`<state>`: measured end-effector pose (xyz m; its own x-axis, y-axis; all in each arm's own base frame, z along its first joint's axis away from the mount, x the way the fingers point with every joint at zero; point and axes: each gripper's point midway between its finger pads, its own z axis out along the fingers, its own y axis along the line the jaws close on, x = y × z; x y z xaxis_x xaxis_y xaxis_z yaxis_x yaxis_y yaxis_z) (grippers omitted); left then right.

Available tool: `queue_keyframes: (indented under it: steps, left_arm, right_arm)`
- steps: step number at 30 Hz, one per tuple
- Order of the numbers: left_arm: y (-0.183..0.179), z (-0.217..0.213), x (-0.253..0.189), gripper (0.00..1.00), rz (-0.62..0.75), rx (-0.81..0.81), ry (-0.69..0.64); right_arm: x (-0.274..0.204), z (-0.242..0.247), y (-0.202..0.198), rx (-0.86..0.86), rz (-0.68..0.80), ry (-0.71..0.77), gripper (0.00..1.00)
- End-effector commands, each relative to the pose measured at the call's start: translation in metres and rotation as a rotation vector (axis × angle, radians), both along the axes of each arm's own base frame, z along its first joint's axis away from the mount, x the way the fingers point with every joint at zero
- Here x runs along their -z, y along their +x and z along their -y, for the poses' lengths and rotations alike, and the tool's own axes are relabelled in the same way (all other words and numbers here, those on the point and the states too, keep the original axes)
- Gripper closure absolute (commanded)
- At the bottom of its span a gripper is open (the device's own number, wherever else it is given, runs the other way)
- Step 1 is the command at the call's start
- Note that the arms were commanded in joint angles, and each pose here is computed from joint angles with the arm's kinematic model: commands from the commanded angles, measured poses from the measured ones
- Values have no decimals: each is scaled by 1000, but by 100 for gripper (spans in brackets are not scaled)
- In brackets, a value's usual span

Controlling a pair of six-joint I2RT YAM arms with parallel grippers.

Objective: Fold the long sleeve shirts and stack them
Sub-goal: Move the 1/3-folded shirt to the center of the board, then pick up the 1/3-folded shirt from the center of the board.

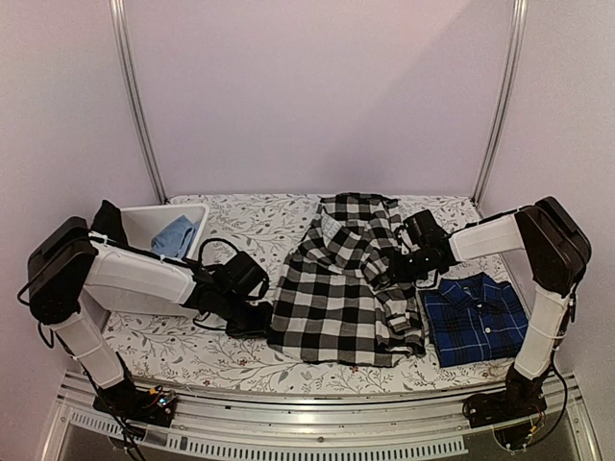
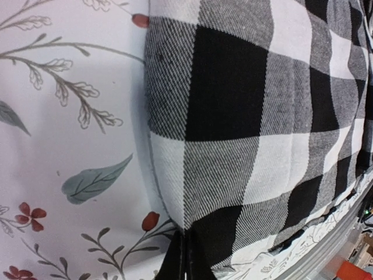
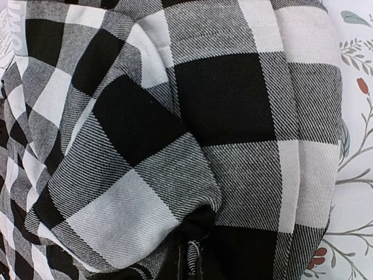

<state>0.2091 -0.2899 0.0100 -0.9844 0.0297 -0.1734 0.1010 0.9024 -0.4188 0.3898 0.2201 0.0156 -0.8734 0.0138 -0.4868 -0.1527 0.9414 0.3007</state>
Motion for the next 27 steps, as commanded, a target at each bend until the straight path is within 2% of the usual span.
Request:
queue_keyframes:
  steps: [1,10,13,18,20,22,27]
  left_arm:
    - [-16,-9,4,100,-39,13,36]
    - [-55,-40,4,100,-122,22,54]
    - [-57,-42,-1,100,-120,26,48]
    - [-44,-41,-16,78,-63,7,61]
    - [-38,-47,-23,72,-30,-15,89]
    - [-34,-52,-27,68,-5,-34,108]
    - [-25,-52,-24,66,16,-42,110]
  right_arm:
    - [41,9,-54,-39,-188,-64,100]
    - [38,-12,-95,-87,-241,-20,100]
    - [24,-17,-93,-86,-221,8,100]
    - [-29,-37,-63,-107,-111,63,100]
    - [-58,-49,-46,-122,-46,95,99]
    - [-78,-56,-36,-132,-4,110,99]
    - [-123,-76,-7,-164,90,147,99]
